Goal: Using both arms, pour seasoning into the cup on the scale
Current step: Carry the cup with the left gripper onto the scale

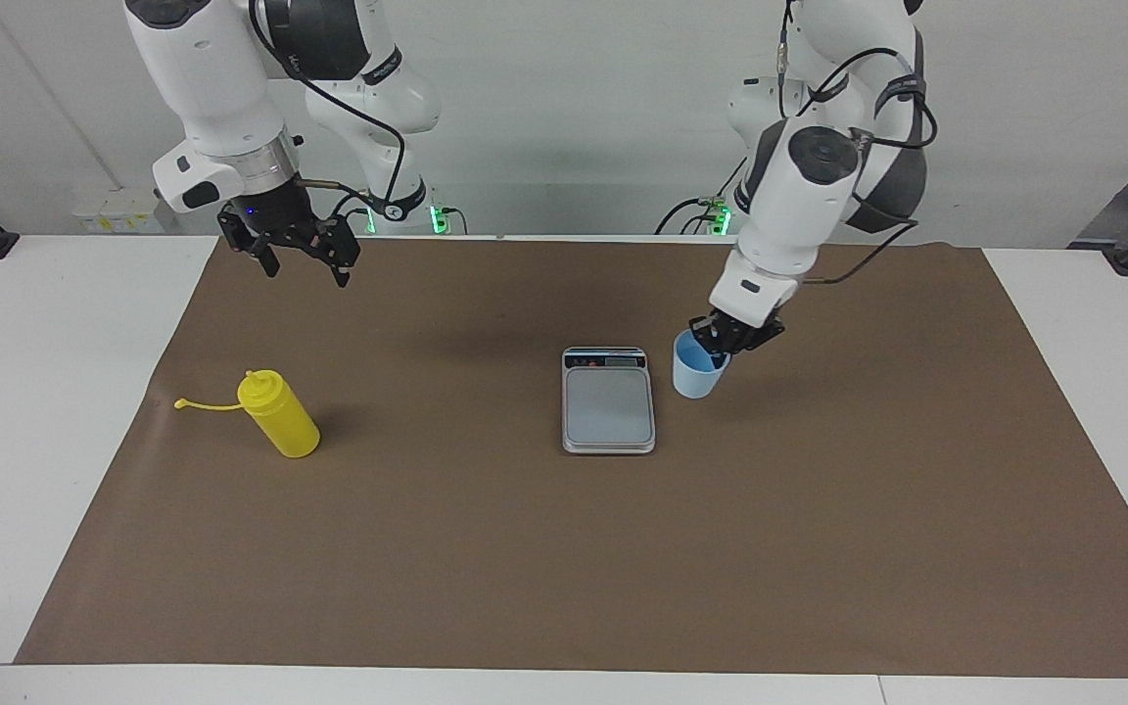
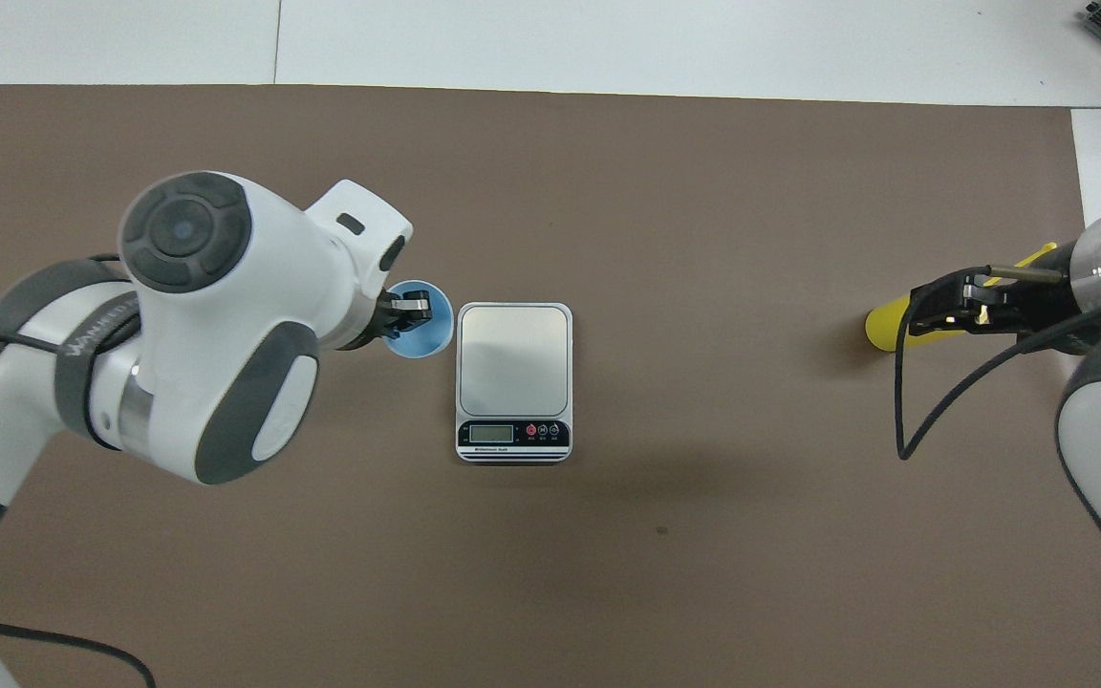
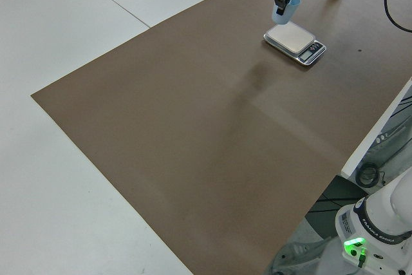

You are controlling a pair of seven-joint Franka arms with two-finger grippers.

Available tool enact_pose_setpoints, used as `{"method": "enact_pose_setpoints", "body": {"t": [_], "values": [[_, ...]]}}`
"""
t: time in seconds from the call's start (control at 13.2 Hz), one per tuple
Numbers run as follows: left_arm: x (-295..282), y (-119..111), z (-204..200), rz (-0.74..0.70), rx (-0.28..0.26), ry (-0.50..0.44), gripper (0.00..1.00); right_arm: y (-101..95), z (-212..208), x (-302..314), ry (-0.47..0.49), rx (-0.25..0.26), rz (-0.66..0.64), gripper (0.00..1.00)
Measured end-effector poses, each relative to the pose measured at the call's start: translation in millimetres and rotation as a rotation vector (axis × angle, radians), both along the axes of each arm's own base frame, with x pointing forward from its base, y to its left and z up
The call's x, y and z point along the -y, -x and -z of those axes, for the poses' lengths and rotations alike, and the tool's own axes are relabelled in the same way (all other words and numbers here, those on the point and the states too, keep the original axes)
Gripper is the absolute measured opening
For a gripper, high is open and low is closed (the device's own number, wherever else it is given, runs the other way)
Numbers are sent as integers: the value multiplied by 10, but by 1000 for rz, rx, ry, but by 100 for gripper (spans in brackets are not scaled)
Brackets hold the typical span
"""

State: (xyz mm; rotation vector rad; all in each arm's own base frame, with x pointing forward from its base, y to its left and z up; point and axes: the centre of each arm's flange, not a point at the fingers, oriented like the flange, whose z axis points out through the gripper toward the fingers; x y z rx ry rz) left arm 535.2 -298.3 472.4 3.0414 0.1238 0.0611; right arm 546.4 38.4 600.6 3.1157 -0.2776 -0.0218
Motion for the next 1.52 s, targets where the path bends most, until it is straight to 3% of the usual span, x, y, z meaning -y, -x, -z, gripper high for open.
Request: {"method": "enact_pose_setpoints", "body": {"t": [0.15,0.38,1.21,1.37,1.52], "values": [[448,137,298,6,-1,-21,3,0,0,0,0,0,0,100],[753,105,711,-11,14,-39,3,0,0,0,0,0,0,100],[754,52,925,-16,24,-26,3,0,0,0,0,0,0,100],[751,46,926,-16,28,-25,10,0,0,0,0,0,0,100],[708,2,852,-25,40,-23,28,0,0,0,0,0,0,100]]}}
